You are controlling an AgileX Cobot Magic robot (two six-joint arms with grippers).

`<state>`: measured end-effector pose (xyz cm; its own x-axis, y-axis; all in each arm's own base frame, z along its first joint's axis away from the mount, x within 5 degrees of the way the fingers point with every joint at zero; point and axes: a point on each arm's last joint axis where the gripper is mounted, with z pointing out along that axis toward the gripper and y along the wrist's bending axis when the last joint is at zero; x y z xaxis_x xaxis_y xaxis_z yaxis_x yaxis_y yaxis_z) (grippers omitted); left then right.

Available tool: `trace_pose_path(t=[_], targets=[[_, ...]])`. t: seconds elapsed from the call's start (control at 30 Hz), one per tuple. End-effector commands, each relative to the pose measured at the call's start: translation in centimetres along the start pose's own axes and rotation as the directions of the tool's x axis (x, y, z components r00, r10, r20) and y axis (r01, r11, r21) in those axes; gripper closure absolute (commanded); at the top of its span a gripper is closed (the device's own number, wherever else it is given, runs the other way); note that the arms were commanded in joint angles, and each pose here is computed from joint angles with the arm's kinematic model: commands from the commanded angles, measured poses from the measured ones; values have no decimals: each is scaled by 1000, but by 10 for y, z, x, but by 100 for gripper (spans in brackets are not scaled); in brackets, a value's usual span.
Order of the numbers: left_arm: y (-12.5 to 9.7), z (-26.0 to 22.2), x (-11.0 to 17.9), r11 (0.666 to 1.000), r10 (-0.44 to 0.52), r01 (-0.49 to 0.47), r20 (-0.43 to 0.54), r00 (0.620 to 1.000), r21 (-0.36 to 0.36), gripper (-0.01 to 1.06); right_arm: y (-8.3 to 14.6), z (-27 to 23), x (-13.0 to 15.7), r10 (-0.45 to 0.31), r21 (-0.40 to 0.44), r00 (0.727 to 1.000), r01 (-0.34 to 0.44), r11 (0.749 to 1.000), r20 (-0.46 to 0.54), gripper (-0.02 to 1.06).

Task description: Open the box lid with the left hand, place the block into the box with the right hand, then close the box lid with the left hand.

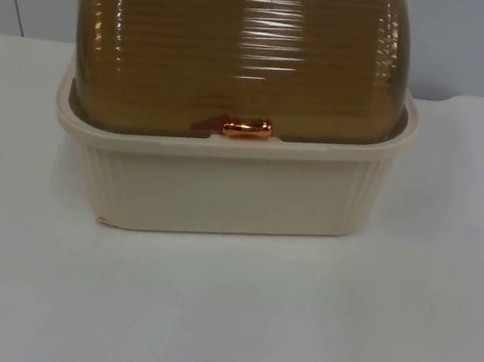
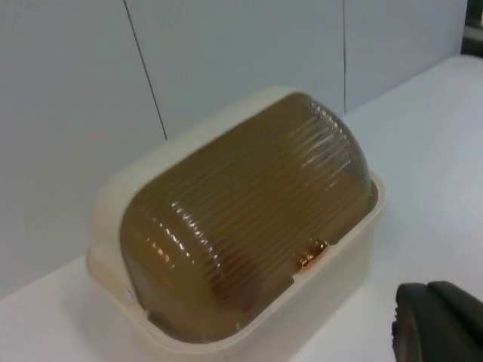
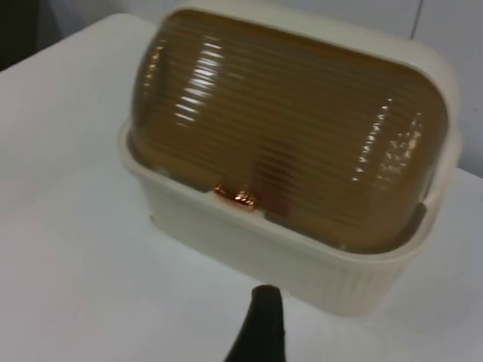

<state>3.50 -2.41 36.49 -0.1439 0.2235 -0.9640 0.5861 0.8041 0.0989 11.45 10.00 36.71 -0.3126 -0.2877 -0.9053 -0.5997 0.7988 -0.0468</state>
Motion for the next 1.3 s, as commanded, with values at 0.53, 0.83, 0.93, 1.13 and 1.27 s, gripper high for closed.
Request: trace_pose_path(t=[0.53, 0.83, 0.93, 1.13, 1.27], targets=[[-4, -69, 50, 995, -95, 95, -24, 995, -13, 105, -16, -84, 107, 107, -89, 986, -96, 991, 126, 34], [-6, -55, 65, 997, -75, 75, -106, 992, -6, 105, -14, -107, 129, 50, -170, 987, -24, 985, 151, 34], [-5, -55, 65, 997, -73, 72, -106, 992, -11, 105, -11, -108, 129, 27, -198, 989, 3, 980, 147, 34], [-5, -55, 65, 999, -46, 45, -106, 993, -8, 105, -8, -109, 129, -7, -226, 989, 40, 973, 146, 34], [-6, -52, 70, 999, -47, 47, -136, 990, -3, 105, -9, -112, 131, -16, -226, 994, 40, 973, 109, 34]])
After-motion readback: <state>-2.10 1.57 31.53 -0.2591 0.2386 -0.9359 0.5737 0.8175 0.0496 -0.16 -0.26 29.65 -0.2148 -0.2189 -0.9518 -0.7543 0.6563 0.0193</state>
